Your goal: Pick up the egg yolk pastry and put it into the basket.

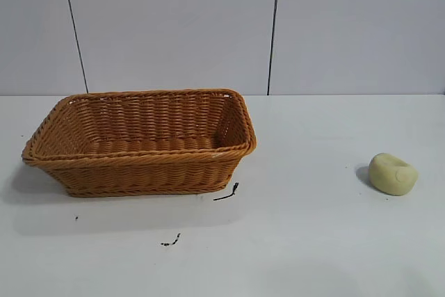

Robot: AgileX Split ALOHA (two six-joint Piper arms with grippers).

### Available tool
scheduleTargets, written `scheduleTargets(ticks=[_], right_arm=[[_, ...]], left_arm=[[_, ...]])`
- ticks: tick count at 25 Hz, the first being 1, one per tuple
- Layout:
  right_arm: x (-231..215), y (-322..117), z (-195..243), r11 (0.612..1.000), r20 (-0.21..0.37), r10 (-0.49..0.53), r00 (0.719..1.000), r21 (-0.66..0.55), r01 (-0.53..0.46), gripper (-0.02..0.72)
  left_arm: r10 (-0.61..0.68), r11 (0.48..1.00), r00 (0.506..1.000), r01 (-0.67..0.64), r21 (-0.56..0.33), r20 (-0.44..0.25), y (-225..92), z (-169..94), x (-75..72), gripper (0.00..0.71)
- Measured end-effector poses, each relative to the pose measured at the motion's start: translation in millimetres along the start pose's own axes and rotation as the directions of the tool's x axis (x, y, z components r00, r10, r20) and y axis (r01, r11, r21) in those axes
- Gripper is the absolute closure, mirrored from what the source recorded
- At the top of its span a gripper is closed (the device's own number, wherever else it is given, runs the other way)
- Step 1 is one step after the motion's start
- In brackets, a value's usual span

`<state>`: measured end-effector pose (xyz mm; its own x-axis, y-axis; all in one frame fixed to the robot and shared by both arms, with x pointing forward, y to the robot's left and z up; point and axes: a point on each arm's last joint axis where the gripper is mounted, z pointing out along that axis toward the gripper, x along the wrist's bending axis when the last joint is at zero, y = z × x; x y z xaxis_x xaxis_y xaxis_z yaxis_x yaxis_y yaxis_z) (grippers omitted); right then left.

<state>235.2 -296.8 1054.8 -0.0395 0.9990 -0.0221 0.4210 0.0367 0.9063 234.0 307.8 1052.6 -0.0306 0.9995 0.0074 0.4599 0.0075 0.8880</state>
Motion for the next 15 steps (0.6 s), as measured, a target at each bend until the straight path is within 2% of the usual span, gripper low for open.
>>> scheduleTargets(ticks=[4, 7, 10, 15], right_arm=[[-0.7, 8.8, 11.9, 0.997, -0.001, 0.001, 1.000, 0.081, -0.001, 0.143], [-1.7, 29.8, 25.2, 0.989, -0.003, 0.001, 1.000, 0.146, -0.001, 0.065], [-3.1, 57.0, 44.9, 0.976, -0.008, -0.013, 1.000, 0.219, 0.014, 0.022], [-6.3, 108.4, 115.4, 0.916, -0.018, -0.010, 1.000, 0.401, 0.016, 0.017]], left_arm=[[0.000, 1.000, 1.000, 0.000, 0.000, 0.000, 0.0, 0.0, 0.0, 0.014], [0.000, 1.000, 1.000, 0.000, 0.000, 0.000, 0.0, 0.0, 0.0, 0.014], [0.000, 1.000, 1.000, 0.000, 0.000, 0.000, 0.0, 0.0, 0.0, 0.014], [0.000, 1.000, 1.000, 0.000, 0.000, 0.000, 0.0, 0.0, 0.0, 0.014]])
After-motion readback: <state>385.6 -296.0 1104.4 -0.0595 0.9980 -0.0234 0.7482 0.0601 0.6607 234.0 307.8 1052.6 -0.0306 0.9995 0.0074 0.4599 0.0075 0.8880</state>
